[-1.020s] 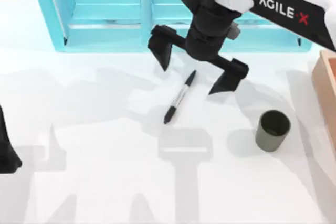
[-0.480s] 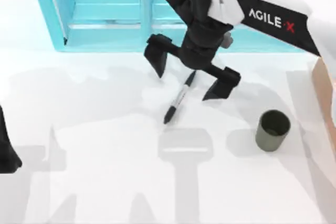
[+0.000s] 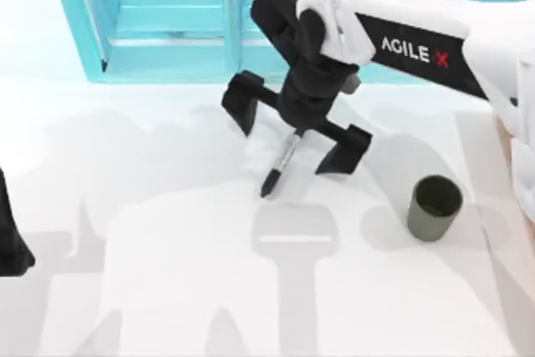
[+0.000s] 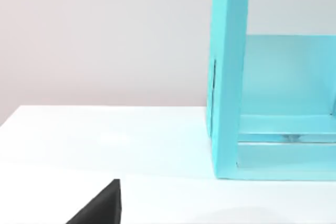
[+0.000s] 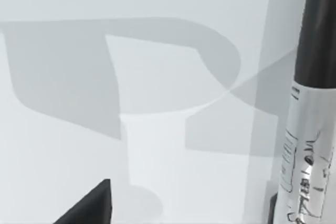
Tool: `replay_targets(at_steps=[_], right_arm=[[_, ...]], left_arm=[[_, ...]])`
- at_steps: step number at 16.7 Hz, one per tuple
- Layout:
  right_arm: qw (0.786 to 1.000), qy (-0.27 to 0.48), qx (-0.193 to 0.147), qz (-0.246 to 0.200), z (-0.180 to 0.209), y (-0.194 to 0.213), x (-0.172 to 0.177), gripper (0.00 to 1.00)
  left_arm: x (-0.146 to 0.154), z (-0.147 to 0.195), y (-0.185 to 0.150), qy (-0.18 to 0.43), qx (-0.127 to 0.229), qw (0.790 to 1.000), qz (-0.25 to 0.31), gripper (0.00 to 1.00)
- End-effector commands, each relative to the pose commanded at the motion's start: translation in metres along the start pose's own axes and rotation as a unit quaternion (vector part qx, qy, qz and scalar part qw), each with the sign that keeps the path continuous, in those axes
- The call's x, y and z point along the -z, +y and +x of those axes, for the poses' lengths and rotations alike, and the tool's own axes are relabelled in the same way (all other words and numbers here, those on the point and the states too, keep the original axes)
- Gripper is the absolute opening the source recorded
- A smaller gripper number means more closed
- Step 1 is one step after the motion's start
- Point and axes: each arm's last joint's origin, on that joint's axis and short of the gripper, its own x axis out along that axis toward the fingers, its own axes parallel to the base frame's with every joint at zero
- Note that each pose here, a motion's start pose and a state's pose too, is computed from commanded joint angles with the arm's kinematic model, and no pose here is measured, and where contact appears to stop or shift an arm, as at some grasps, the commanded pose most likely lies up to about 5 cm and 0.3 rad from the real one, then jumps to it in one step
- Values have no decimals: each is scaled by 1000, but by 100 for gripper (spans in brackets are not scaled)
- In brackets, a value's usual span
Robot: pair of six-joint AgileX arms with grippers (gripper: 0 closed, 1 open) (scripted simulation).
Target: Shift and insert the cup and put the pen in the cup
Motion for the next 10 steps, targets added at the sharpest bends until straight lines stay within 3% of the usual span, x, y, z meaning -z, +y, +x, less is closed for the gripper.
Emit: replay_targets(at_steps=[2, 10], right_arm=[[1000, 0, 0, 0, 0, 0, 0, 100], [1000, 0, 0, 0, 0, 0, 0, 40]], left_arm=[[0, 0, 0, 0, 0, 1000, 0, 100], [0, 0, 0, 0, 0, 1000, 0, 100]])
